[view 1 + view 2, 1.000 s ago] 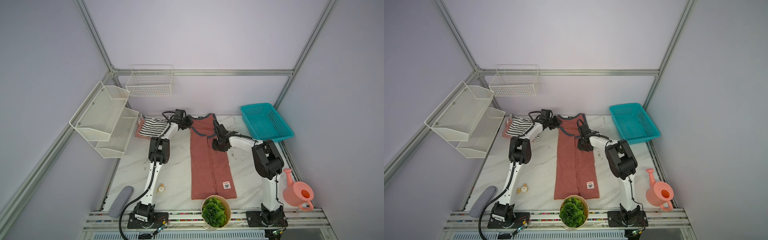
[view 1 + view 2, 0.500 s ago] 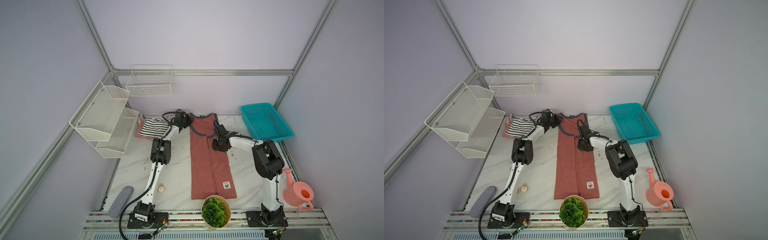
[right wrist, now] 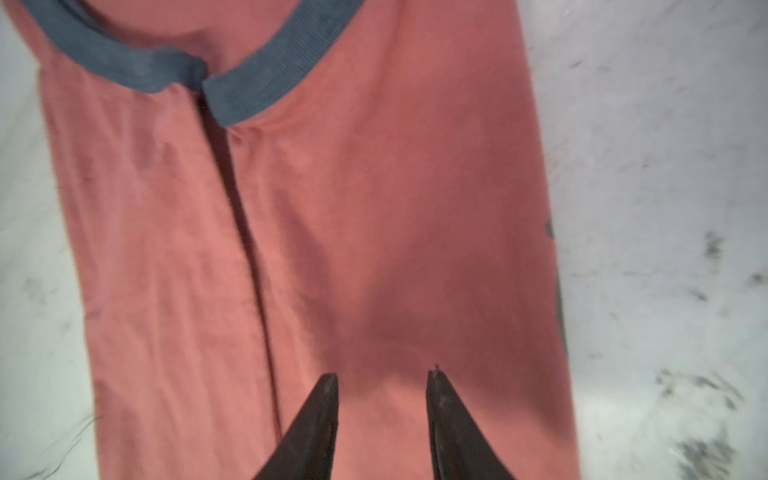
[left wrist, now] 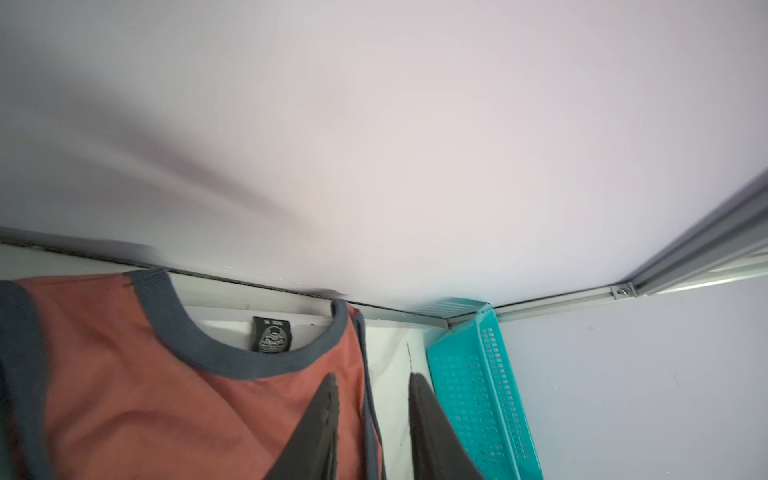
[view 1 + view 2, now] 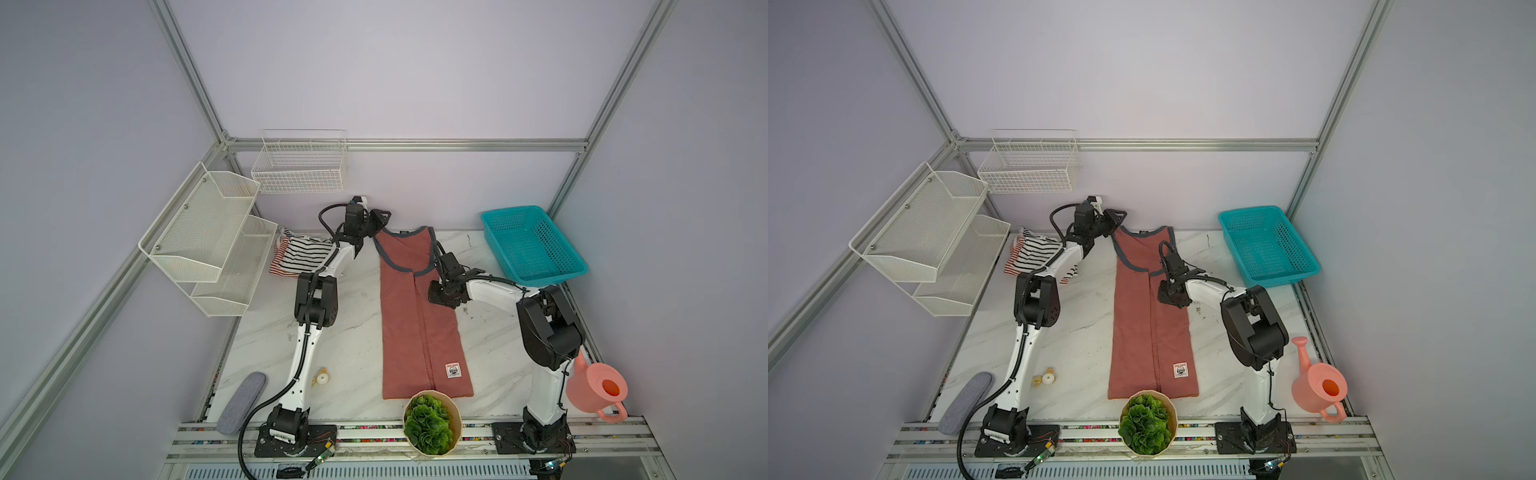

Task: Fold and stack tank tops
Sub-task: Smooth out the tank top at the center of the table, then fold the tank top at the center of the table.

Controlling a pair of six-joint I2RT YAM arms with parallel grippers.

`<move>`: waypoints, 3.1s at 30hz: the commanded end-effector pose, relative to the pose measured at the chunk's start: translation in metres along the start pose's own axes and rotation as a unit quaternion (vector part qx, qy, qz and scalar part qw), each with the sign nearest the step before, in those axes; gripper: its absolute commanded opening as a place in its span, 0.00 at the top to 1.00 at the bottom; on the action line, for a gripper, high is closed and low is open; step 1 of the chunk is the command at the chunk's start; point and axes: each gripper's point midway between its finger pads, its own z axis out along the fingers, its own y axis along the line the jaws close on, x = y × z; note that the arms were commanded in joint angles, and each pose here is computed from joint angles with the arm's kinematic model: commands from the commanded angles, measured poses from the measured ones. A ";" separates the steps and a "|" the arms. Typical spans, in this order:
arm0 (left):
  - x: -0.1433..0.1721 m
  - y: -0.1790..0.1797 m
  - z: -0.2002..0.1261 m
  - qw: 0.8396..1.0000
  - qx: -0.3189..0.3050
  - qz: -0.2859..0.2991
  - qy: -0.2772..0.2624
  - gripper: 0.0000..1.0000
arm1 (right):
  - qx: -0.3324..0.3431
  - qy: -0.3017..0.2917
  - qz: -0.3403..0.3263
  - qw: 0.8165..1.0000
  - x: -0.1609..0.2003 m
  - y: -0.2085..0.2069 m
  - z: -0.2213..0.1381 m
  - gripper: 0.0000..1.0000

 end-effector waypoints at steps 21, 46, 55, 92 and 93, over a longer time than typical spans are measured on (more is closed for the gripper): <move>0.289 -0.025 -0.337 0.835 -0.331 0.201 0.390 0.50 | 0.005 0.092 0.002 0.996 0.170 -0.026 -0.120 0.62; 0.417 0.027 -0.410 0.785 -0.388 0.103 0.472 0.47 | 0.095 0.141 0.057 0.984 0.242 -0.086 -0.124 0.54; 0.431 0.032 -0.410 0.800 -0.371 0.056 0.468 0.48 | 0.107 0.145 0.063 0.982 0.251 -0.096 -0.115 0.51; 0.368 -0.009 -0.370 0.859 -0.348 0.063 0.371 1.00 | 0.054 0.087 0.041 0.994 0.194 -0.030 -0.117 1.00; 0.363 -0.012 -0.366 0.862 -0.344 0.063 0.366 1.00 | 0.058 0.083 0.037 0.994 0.192 -0.029 -0.116 1.00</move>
